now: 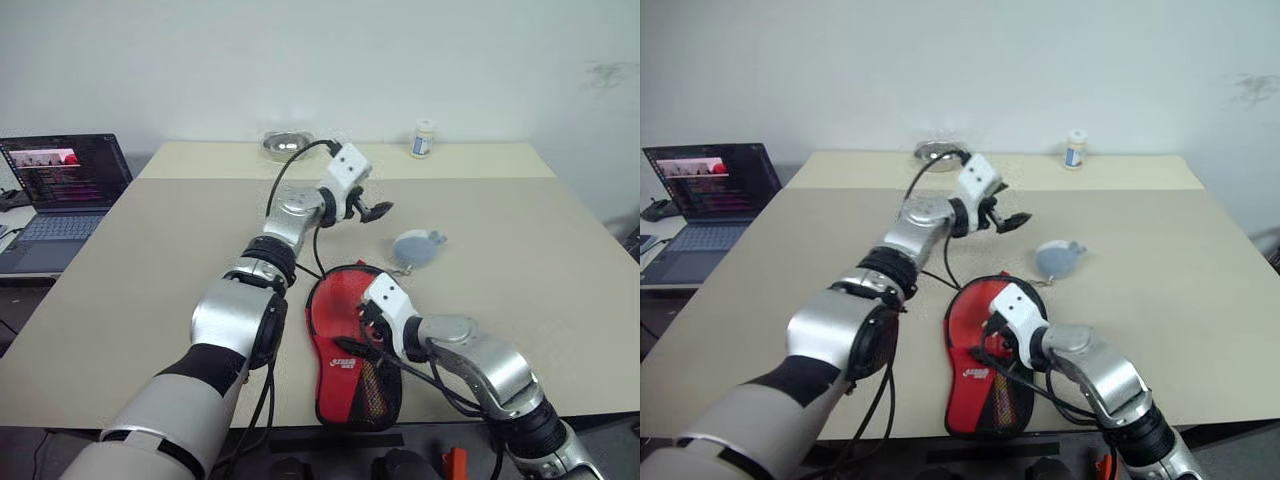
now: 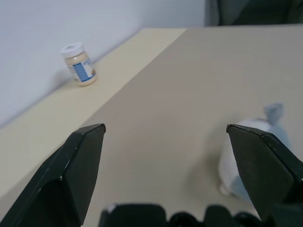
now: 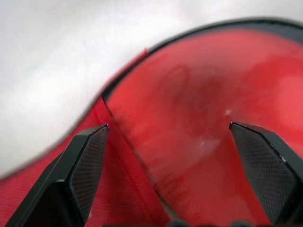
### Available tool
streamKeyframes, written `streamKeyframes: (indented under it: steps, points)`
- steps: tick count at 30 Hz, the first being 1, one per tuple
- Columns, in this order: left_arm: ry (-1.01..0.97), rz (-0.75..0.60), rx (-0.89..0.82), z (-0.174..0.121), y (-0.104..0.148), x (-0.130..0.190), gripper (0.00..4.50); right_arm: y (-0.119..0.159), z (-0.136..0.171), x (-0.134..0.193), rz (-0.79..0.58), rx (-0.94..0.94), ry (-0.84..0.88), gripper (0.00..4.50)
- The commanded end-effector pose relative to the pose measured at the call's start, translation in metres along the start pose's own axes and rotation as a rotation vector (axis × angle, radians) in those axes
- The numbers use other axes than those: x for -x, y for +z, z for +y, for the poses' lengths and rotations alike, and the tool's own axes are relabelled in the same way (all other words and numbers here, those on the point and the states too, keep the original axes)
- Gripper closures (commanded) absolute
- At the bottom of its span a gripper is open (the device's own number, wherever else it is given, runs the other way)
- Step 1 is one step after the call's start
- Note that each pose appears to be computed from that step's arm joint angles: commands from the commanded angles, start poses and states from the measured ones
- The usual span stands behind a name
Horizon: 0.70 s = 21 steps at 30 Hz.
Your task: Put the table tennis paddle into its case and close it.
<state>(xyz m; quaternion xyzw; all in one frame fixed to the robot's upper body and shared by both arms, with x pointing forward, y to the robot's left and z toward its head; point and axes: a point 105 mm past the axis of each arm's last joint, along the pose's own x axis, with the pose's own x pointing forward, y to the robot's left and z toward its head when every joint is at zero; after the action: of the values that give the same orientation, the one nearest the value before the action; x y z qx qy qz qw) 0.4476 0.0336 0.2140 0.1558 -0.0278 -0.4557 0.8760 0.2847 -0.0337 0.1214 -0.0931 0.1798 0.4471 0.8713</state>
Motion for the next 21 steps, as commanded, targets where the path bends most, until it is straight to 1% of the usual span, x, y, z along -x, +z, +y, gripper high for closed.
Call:
streamKeyframes:
  steps: [1,4,5,7,9,10,12,13,16,18,21]
  points:
    - [-0.083,-0.053,0.008,-0.003,0.000,0.014,0.03,0.038,0.005,0.031,-0.130,0.029,-0.004,0.00]
    - [-0.159,-0.046,-0.002,-0.014,-0.013,0.025,0.03,0.048,0.007,0.054,-0.175,0.015,0.007,0.00]
    - [-0.208,-0.058,0.021,-0.023,-0.016,0.030,0.03,0.049,0.005,0.065,-0.179,0.020,0.004,0.00]
    - [-0.304,-0.069,0.055,-0.042,-0.021,0.040,0.03,0.047,-0.001,0.085,-0.166,0.033,-0.016,0.00]
    - [-0.356,-0.055,0.072,-0.055,-0.027,0.049,0.03,0.044,-0.008,0.097,-0.145,0.038,-0.047,0.00]
    - [-0.387,-0.007,0.059,-0.066,-0.046,0.055,0.03,0.041,-0.026,0.108,-0.123,0.045,-0.132,0.00]
    - [-0.405,0.065,0.073,-0.079,-0.073,0.061,0.03,0.041,-0.055,0.123,-0.106,0.057,-0.274,0.00]
    - [-0.397,0.091,0.074,-0.082,-0.082,0.062,0.03,0.044,-0.067,0.126,-0.113,0.060,-0.329,0.00]
    - [-0.388,0.147,0.062,-0.086,-0.099,0.060,0.03,0.054,-0.084,0.126,-0.138,0.079,-0.394,0.00]
    - [-0.375,0.185,0.066,-0.087,-0.112,0.057,0.03,0.063,-0.093,0.119,-0.159,0.094,-0.403,0.00]
    - [-0.360,0.209,0.070,-0.087,-0.121,0.052,0.03,0.073,-0.102,0.106,-0.193,0.091,-0.388,0.00]
